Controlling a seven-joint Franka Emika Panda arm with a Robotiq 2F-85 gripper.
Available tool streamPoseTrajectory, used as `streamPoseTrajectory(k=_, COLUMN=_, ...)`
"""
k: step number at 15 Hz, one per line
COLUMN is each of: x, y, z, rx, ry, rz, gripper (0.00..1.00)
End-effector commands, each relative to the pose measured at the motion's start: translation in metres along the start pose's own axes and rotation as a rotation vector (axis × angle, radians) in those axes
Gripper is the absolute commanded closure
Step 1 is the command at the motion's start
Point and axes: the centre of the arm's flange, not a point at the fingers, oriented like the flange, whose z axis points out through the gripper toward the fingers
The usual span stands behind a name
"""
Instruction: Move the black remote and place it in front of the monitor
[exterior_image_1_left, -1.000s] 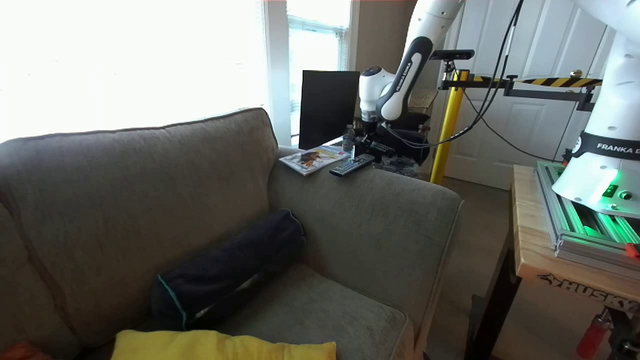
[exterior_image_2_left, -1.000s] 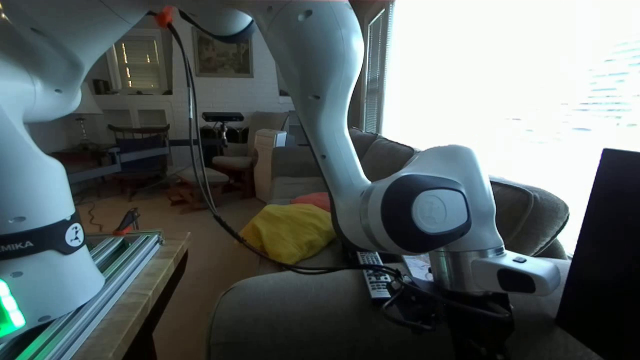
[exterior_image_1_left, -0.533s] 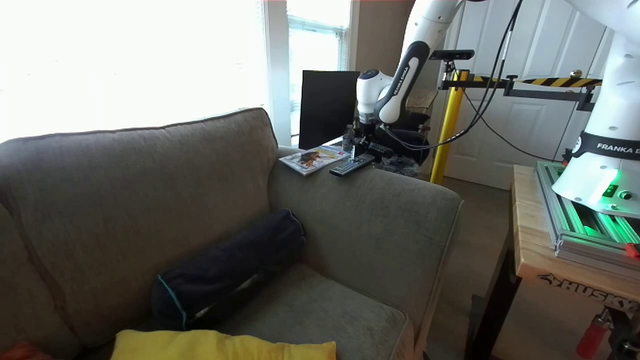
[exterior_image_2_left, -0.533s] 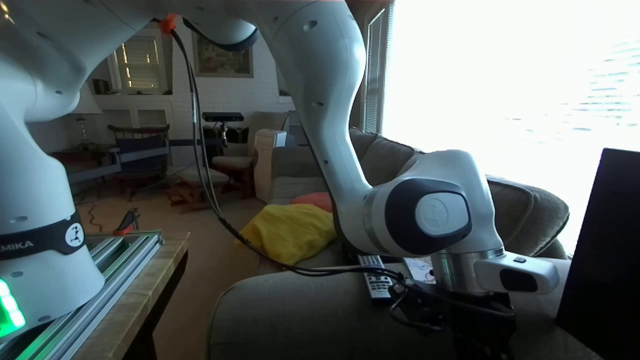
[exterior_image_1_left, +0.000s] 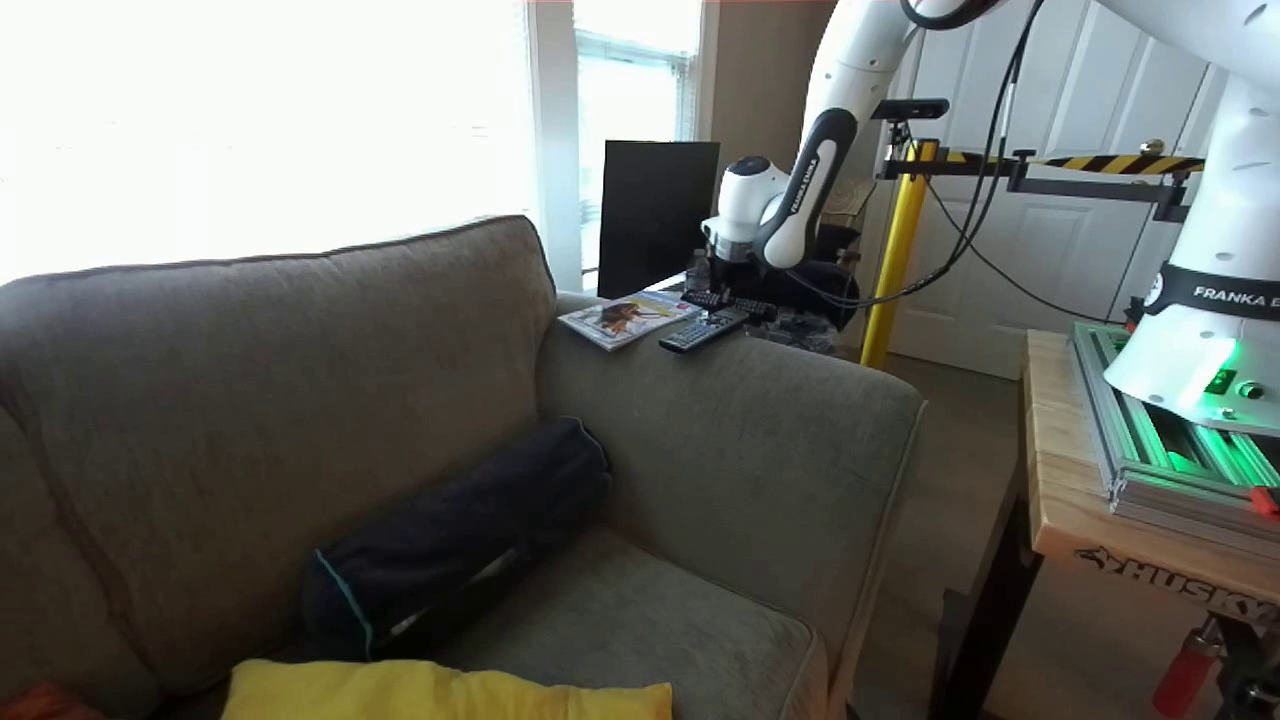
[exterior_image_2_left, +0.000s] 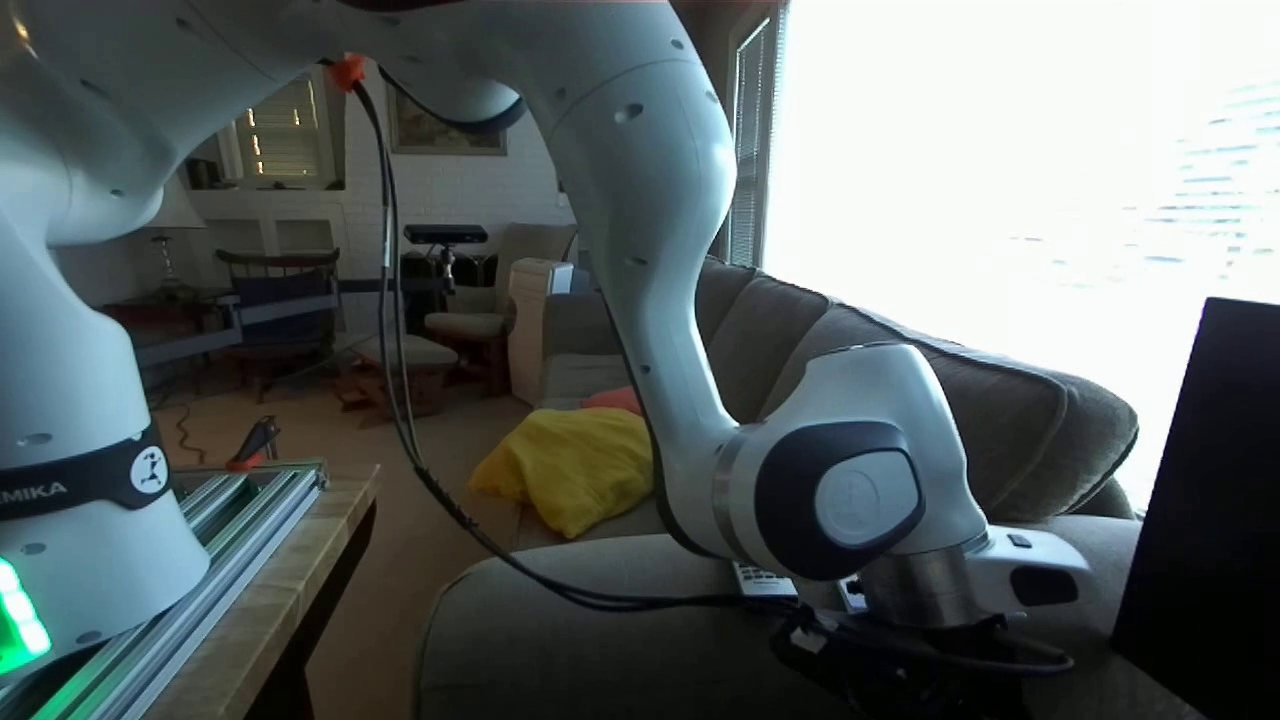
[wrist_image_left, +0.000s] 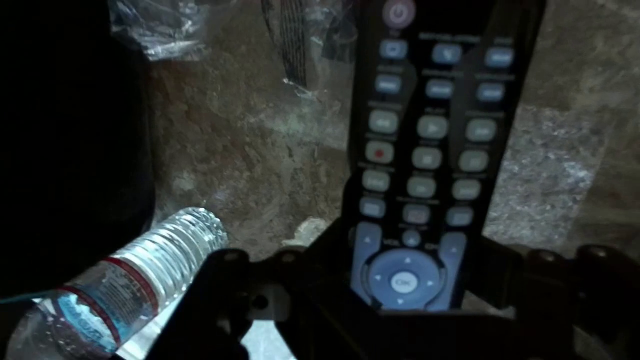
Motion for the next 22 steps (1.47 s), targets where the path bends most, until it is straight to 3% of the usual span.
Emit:
streamPoseTrajectory(k=1, x=0.008, y=-0.005, z=0.027, rx=0.031, ry=0.035, rz=-0.130, gripper=0.80)
streamPoseTrajectory(k=4, x=0.006, y=-0.016, z=0.046, rx=0.042, ry=-0.002, rz=-0.134, gripper=0.80)
streamPoseTrajectory(k=10, x=0.001, y=-0.033, z=0.073, rx=0.086, ry=-0.097, rz=-0.019, gripper=0.80)
streamPoseTrajectory(k=18, x=0.010, y=-0.041, z=0.086, rx=0.127, ry=-0.172, rz=0.058, gripper=0.80)
streamPoseTrajectory(k=19, x=0.010, y=-0.041, z=0.087, rx=0.124, ry=-0.174, rz=0.063, gripper=0.30)
streamPoseTrajectory(k=21, x=0.011, y=-0.036, z=0.085, rx=0.117, ry=-0.176, rz=0.072, gripper=0.22)
streamPoseTrajectory(k=22, x=0.011, y=-0.032, z=0.082, rx=0.113, ry=-0.174, rz=0.078, gripper=0.14)
